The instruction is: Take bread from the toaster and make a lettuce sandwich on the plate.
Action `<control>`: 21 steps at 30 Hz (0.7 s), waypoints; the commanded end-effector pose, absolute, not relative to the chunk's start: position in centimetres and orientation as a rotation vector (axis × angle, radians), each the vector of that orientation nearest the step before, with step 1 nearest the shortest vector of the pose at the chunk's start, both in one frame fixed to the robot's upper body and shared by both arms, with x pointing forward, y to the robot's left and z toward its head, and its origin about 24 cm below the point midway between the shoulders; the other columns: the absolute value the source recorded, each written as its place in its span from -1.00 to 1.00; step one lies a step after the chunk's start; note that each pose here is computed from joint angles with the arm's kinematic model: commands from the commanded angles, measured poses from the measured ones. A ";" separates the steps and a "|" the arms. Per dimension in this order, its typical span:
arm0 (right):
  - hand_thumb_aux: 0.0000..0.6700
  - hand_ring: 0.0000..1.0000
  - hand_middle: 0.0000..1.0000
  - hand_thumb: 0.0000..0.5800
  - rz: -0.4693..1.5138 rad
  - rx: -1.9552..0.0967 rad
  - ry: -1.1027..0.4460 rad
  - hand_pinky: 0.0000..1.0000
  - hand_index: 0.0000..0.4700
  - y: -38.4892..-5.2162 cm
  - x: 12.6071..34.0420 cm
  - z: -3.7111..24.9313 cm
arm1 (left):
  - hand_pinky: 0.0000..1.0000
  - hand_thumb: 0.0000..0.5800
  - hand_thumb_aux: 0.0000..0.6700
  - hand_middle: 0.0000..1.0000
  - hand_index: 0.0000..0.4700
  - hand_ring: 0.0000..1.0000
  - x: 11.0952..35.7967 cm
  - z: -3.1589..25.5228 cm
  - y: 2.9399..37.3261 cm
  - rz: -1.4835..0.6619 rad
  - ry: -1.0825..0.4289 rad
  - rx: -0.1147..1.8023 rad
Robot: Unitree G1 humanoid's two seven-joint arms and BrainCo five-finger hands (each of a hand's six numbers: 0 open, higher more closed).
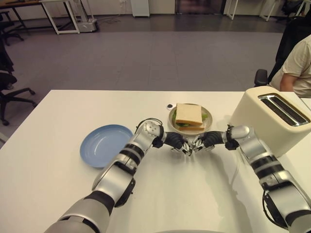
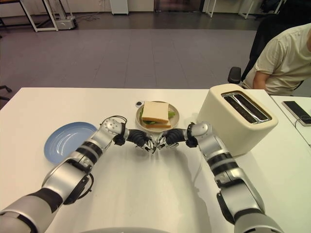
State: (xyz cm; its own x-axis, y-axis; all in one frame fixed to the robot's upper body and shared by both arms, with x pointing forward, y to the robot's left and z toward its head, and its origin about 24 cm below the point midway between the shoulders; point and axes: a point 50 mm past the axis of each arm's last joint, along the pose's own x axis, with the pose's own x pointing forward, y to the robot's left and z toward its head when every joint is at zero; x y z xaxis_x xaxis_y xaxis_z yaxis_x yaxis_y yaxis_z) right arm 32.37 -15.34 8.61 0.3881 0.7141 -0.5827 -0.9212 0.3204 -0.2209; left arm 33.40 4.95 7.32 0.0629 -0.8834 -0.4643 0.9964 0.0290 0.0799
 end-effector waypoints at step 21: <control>-1.00 -1.00 -1.00 -1.00 0.151 -0.180 -0.417 -1.00 -1.00 -13.5 23.0 14.5 | -1.00 -1.00 -1.00 -1.00 -1.00 -1.00 27.7 14.2 13.8 -0.359 -0.338 -0.083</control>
